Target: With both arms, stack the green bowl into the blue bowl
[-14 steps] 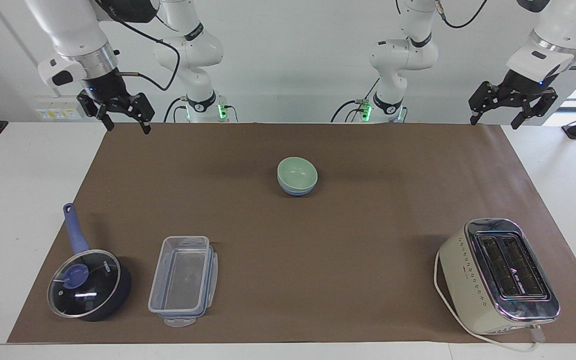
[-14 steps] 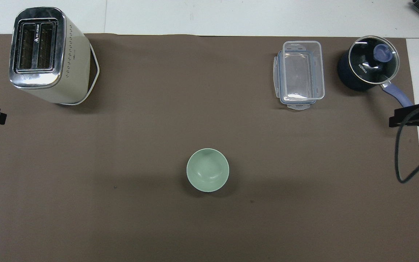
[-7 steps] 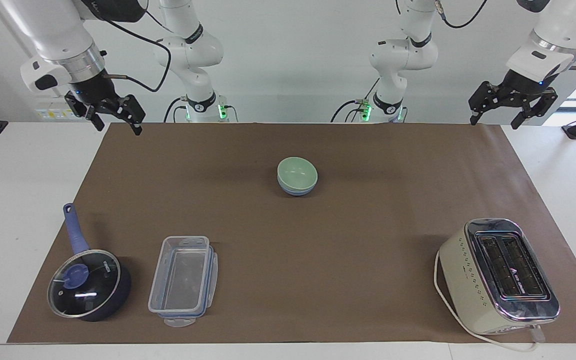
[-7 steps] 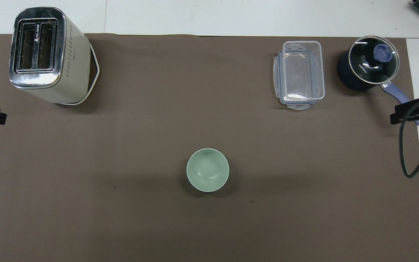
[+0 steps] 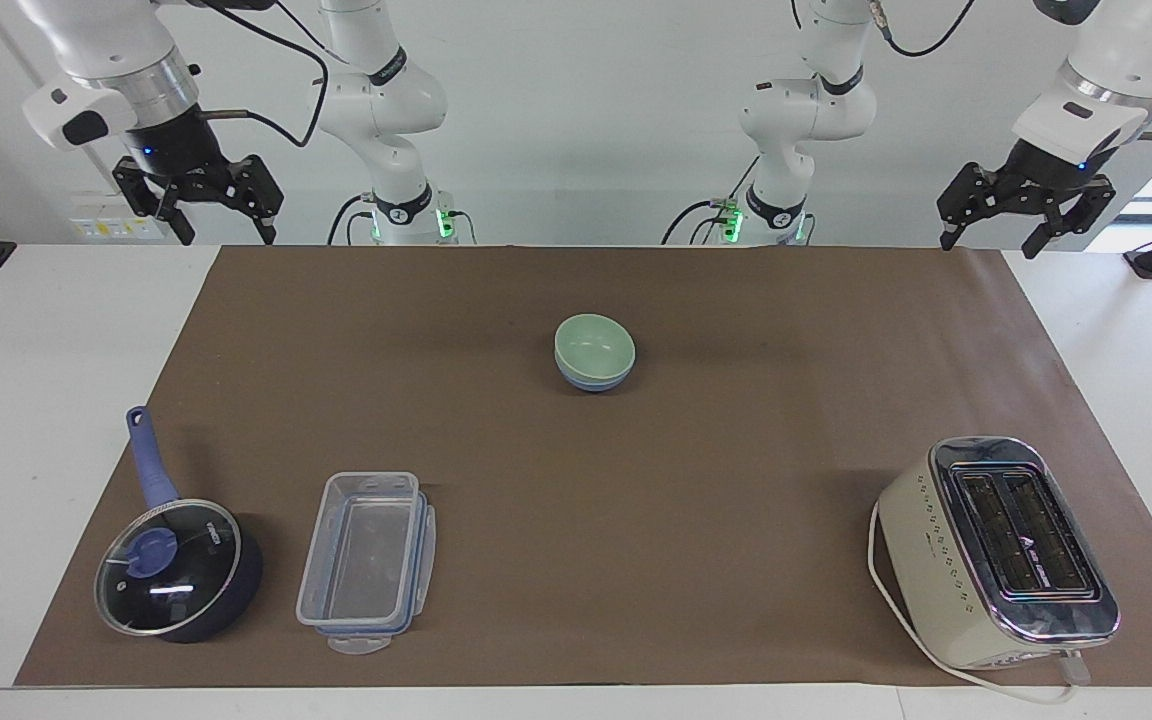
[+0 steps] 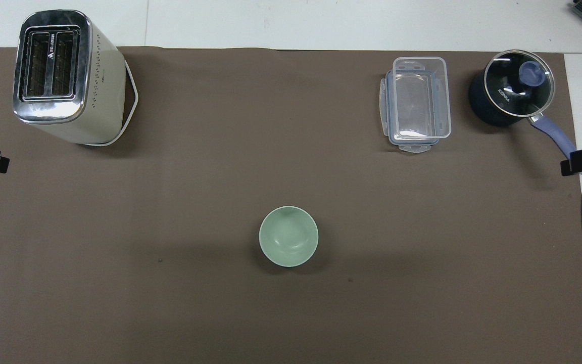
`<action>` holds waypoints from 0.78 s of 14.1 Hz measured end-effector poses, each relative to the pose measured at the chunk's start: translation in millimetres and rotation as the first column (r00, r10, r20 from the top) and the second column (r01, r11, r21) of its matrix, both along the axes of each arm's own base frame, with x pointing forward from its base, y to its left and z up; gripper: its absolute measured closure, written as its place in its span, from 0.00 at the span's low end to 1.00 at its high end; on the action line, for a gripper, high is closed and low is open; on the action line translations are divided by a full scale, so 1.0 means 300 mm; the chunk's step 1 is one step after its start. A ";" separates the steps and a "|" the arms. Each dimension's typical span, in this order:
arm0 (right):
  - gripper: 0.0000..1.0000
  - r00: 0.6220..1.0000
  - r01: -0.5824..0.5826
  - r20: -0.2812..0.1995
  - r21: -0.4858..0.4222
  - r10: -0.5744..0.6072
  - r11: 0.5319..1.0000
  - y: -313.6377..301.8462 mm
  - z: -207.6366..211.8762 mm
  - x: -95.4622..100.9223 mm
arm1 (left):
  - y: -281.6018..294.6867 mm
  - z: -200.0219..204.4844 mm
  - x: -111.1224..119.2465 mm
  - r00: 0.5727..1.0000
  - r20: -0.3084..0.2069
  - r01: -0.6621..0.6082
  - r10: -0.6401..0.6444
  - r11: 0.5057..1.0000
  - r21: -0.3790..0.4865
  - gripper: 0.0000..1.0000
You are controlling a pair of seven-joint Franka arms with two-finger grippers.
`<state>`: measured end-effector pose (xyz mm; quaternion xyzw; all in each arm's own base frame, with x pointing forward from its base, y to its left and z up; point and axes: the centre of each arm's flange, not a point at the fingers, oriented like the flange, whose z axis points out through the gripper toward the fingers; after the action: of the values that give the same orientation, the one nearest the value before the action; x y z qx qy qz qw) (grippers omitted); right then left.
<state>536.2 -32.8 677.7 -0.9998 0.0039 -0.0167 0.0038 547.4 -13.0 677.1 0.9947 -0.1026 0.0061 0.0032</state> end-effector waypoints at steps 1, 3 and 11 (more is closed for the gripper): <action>0.00 1.000 -0.004 0.005 0.000 0.004 1.000 0.007 0.009 -0.004 | 0.000 0.000 0.000 1.000 0.000 0.000 0.000 1.000 0.000 0.00; 0.00 1.000 -0.008 0.004 0.002 0.008 1.000 0.013 0.015 -0.026 | 0.000 0.000 0.000 1.000 0.000 0.000 0.000 1.000 0.000 0.00; 0.00 1.000 0.029 -0.007 0.008 -0.029 1.000 -0.049 -0.007 -0.065 | 0.000 0.000 0.000 1.000 0.000 0.000 0.000 1.000 0.000 0.00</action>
<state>516.7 -47.3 675.5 -0.9997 0.0184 -0.0135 0.0075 547.4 -13.0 677.1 0.9947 -0.1026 0.0061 0.0032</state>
